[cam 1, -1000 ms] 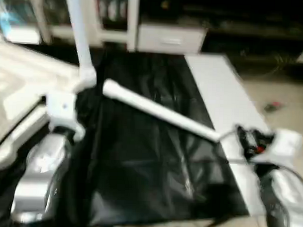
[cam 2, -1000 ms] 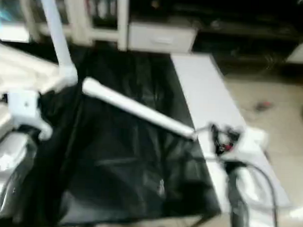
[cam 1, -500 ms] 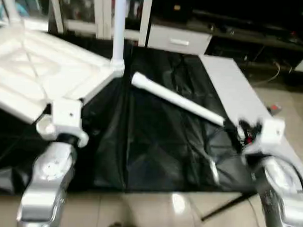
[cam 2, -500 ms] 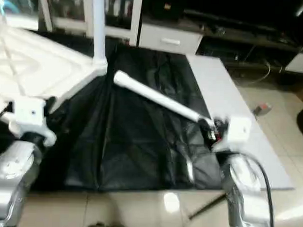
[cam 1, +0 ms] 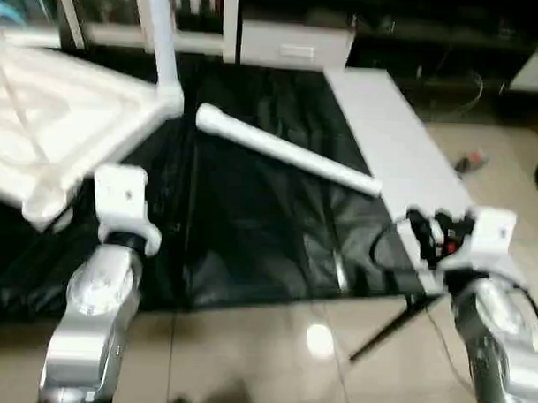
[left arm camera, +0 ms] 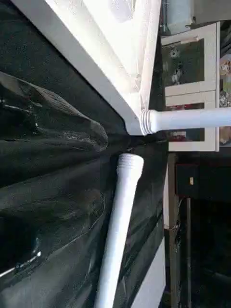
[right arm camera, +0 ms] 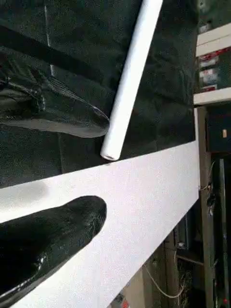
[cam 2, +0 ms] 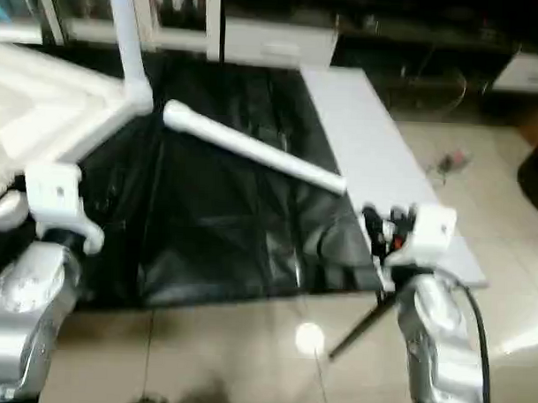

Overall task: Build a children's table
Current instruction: Pick table leg

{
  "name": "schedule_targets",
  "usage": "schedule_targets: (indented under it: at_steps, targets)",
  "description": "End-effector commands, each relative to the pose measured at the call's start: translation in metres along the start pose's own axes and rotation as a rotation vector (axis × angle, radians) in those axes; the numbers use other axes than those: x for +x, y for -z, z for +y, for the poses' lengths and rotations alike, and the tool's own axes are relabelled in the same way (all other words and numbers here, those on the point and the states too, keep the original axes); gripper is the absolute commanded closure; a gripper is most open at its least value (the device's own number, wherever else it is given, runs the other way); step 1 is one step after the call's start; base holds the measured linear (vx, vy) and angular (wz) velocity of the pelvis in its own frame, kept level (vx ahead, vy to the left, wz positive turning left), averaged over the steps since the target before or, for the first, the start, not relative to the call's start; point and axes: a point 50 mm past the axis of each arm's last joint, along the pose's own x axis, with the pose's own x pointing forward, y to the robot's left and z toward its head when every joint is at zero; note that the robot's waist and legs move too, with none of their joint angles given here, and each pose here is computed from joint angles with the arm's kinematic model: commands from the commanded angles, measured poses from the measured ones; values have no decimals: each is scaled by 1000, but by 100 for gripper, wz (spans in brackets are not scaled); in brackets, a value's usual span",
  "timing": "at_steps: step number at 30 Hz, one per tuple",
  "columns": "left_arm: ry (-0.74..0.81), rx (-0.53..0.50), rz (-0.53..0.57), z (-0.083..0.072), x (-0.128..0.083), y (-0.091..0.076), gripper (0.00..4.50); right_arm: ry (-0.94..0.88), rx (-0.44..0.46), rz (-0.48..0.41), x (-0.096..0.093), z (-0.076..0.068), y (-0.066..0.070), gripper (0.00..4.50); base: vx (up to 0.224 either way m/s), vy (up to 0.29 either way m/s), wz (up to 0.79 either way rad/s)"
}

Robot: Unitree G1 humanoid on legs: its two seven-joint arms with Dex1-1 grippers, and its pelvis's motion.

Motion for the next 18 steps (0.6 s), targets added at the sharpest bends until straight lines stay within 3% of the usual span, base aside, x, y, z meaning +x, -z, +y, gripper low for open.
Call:
schedule_targets:
  at_steps: [1,6,18]
  targets:
    - [2,-2,2,0,-2,-1,278,-28,-8,-20,0,4,-7,230,0,0,0]
    - [-1,-7,0,1,-2,-2,278,-33,-1,-27,0,5,-7,230,42,25,1]
    - [-5,-6,-8,4,1,-3,278,-73,-85,-31,5,6,-11,230,124,-4,-1]
